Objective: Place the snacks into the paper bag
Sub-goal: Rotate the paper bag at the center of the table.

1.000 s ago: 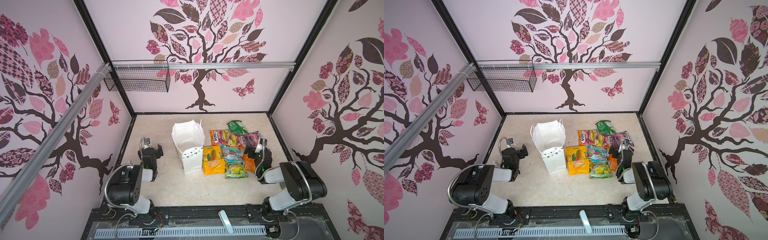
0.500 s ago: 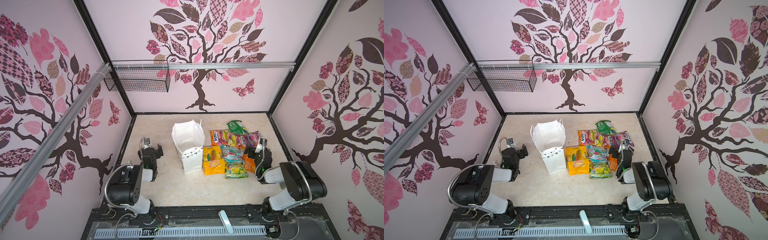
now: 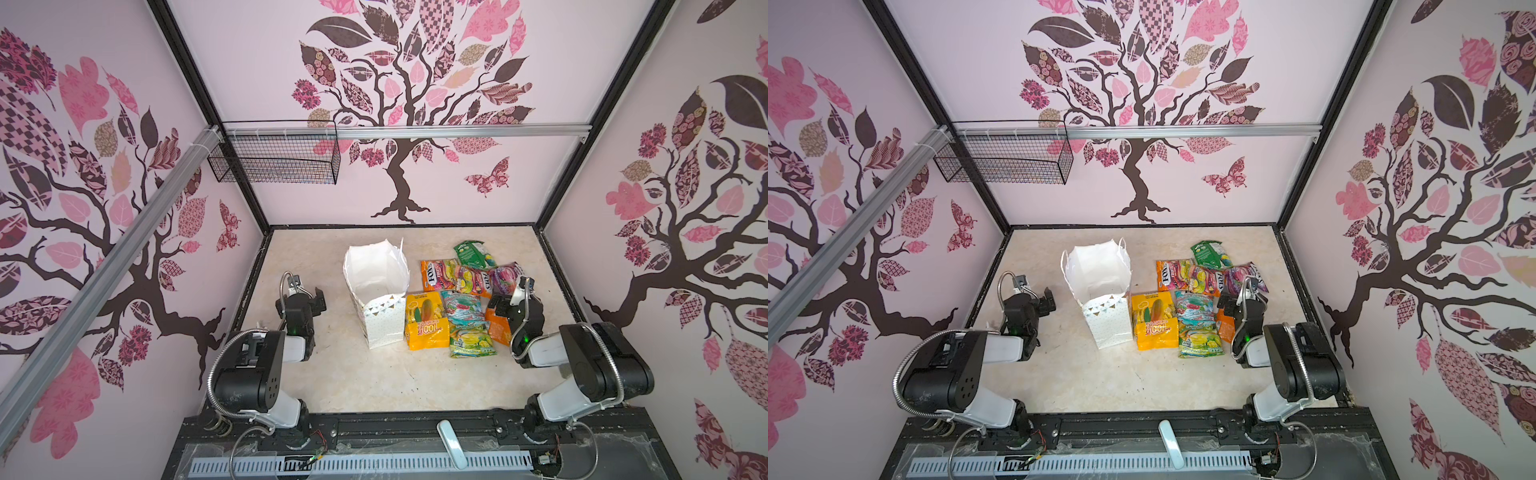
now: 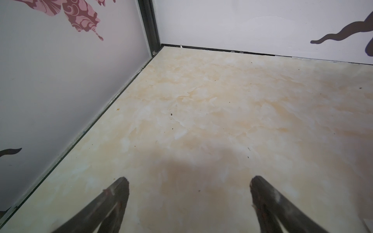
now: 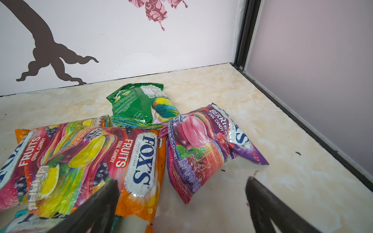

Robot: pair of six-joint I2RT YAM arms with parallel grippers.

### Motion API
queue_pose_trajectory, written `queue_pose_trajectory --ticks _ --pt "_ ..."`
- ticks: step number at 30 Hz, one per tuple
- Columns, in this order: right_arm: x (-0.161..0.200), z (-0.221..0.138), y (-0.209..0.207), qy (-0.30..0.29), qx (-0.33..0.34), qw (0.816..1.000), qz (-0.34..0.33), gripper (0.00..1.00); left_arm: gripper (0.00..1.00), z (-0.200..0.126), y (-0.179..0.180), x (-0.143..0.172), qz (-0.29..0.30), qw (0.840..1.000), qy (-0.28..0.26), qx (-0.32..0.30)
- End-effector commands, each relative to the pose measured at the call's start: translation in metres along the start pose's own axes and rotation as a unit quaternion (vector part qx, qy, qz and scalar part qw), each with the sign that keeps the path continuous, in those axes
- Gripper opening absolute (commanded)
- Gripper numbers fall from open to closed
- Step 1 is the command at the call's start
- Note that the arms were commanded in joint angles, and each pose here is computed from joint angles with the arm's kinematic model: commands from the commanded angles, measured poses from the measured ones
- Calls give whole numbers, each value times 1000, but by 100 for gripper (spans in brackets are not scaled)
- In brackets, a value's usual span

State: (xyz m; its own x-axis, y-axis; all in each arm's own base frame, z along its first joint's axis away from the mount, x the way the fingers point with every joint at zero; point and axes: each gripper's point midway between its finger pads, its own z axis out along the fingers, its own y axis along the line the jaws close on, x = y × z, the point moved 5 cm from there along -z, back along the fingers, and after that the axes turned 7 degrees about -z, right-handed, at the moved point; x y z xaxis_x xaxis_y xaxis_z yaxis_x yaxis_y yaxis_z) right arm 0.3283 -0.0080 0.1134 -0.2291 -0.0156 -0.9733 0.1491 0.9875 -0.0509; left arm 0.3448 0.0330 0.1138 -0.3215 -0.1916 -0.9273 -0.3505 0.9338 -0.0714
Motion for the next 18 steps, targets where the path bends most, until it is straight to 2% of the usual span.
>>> queue_pose_trajectory --ticks 1,4,7,10,13,16,18 --pt "-32 9 -1 -9 21 1000 1 100 98 -1 3 -40 -34 998 34 -42" --pt "-62 7 0 -3 13 1000 28 100 98 -8 3 -57 -73 993 78 -54" --pt "-99 -6 23 -13 -80 995 61 100 98 -25 -2 -68 -140 985 87 -40" --pt "-130 -21 50 4 -133 991 35 99 98 -44 -14 -83 -168 982 86 6" --pt "-141 -44 69 27 -185 982 7 96 97 -73 -14 -104 -175 979 103 3" --pt "-155 -68 79 20 -249 968 34 93 98 -107 -17 -128 -197 975 94 51" --pt "-163 -87 91 19 -312 948 56 89 98 -133 -21 -143 -199 971 87 96"
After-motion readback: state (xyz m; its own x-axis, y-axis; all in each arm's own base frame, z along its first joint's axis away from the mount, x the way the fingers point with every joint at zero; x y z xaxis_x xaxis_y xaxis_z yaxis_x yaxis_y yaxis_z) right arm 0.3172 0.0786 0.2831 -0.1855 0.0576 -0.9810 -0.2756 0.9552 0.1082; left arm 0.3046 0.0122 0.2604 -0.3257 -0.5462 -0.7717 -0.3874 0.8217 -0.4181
